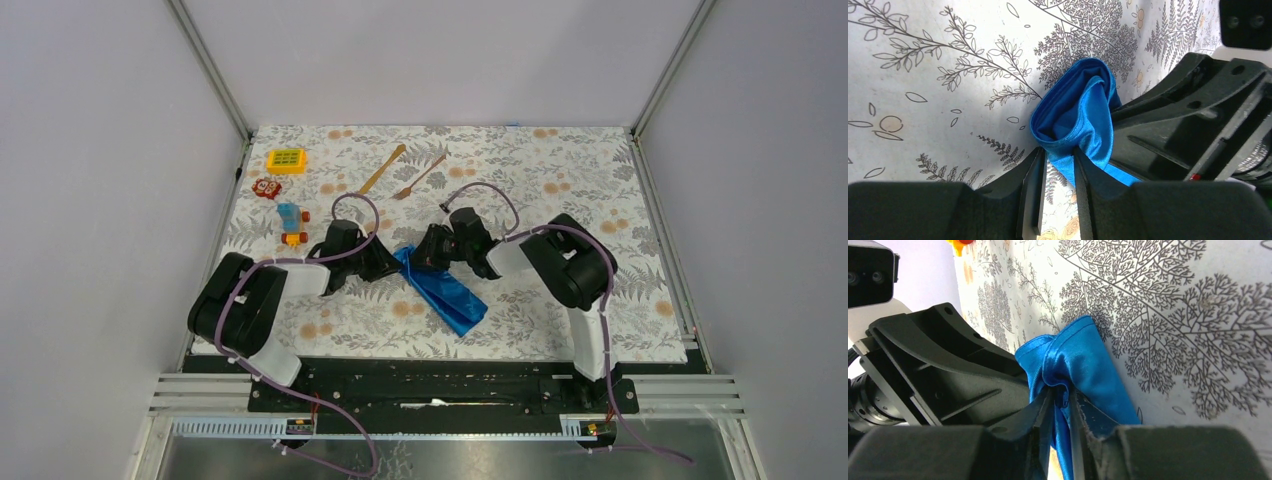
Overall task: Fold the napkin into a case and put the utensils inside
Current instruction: Grasp the top corner of the smaller rectangle folded napkin from the folded napkin.
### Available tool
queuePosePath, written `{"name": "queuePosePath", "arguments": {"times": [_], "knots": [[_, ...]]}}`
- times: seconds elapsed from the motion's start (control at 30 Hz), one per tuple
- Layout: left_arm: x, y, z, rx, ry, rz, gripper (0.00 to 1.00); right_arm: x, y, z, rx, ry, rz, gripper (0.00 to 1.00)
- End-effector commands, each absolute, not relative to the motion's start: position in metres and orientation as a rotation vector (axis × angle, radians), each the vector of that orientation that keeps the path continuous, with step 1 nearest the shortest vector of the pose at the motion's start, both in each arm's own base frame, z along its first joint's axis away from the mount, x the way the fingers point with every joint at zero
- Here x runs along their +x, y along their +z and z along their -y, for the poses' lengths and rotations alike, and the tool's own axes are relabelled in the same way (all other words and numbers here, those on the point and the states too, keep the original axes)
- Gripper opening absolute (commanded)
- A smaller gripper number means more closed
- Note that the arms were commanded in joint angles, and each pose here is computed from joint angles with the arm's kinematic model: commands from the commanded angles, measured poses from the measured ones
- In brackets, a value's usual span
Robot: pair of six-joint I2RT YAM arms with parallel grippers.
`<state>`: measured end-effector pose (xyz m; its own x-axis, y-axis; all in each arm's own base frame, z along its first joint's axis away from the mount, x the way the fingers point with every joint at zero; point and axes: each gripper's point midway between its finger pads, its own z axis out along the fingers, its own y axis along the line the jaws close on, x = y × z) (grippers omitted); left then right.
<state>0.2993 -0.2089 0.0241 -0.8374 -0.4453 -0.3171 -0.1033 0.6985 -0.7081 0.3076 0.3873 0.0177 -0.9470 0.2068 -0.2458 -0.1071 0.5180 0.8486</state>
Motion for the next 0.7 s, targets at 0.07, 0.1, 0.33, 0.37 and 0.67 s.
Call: {"name": "queuePosePath", "arguments": {"times": [0.07, 0.1, 0.33, 0.37, 0.67], "knots": [[0.284, 0.003, 0.192, -0.438, -0.86, -2.508, 0.32, 0.297, 0.046, -0.37, -0.028, 1.373, -2.441, 0.34], [0.283, 0.003, 0.191, -0.44, -0.86, -2.508, 0.31, 0.297, 0.049, -0.367, -0.027, 1.371, -2.438, 0.38], [0.281, 0.001, 0.191, -0.44, -0.861, -2.516, 0.31, 0.305, 0.057, -0.352, -0.024, 1.343, -2.426, 0.44], [0.281, 0.001, 0.191, -0.441, -0.864, -2.514, 0.31, 0.307, 0.059, -0.352, -0.023, 1.345, -2.42, 0.43], [0.284, 0.004, 0.191, -0.437, -0.864, -2.505, 0.31, 0.319, 0.047, -0.369, -0.04, 1.372, -2.433, 0.17]]}}
